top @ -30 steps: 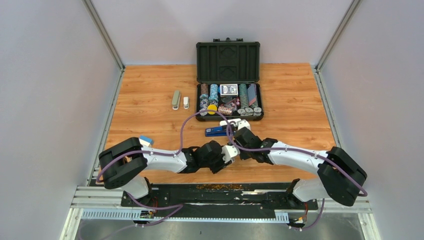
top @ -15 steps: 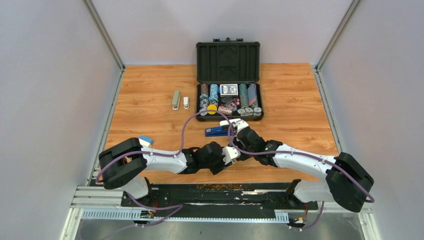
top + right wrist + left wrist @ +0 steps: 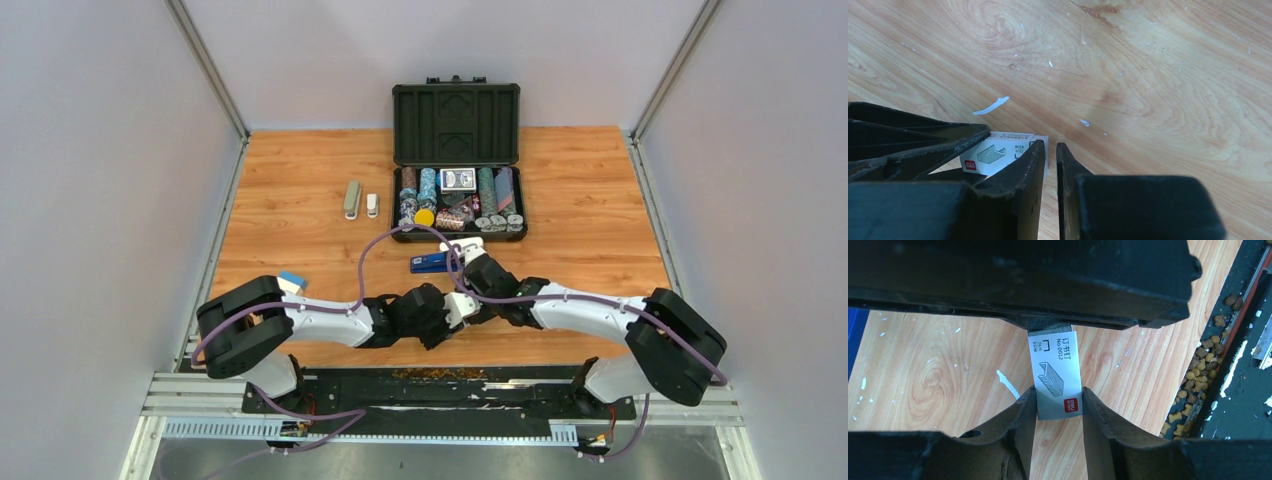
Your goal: Load the staples into the stapler
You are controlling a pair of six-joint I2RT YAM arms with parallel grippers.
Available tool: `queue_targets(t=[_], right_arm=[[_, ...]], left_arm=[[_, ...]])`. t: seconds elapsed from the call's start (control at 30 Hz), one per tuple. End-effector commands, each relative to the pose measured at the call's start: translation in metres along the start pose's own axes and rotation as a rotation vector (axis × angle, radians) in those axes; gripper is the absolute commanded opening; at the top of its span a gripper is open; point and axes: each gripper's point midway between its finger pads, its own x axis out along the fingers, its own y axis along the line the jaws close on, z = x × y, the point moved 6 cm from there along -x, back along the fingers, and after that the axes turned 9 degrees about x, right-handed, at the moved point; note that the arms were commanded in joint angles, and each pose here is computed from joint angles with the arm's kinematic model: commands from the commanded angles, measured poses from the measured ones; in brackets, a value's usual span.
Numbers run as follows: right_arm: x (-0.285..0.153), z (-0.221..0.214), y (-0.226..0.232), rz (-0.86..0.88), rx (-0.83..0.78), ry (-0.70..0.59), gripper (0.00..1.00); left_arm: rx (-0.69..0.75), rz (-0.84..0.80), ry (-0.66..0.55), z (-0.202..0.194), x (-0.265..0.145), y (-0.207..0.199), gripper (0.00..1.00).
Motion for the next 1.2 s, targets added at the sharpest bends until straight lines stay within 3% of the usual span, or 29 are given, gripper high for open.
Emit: queue_targets(t=[0.0,0.17,0.3,0.63,1.03,1.17], right_arm=[[0.002,-0.008,0.0,-0.052,-0.044,0.055,0.15],[0.003,-0.012,0.002,-0.068,-0.063,0.092,0.11],[0.0,-0.011,-0.005,-0.124,-0.073,0.077,0.0],[-0.013,0.007,-0.016,-0.239,-0.113,-0.006,0.0],[-0.011,0.004,-0.02,-0.257,-0.133,-0.001,0.0],[-0.012,0.004,-0.016,-0.214,-0.13,-0.007,0.0]], left_arm=[[0.029,-0.001,-0.016,0.006,-0.006,-0.001,0.44],[0.027,0.005,-0.015,0.006,-0.006,-0.001,0.44],[0.028,0.004,-0.011,0.006,-0.006,-0.001,0.44],[0.038,-0.03,0.005,0.001,-0.004,-0.009,0.47],[0.047,-0.025,0.014,0.001,-0.005,-0.011,0.48],[0.019,-0.018,-0.012,0.005,-0.008,-0.011,0.63]])
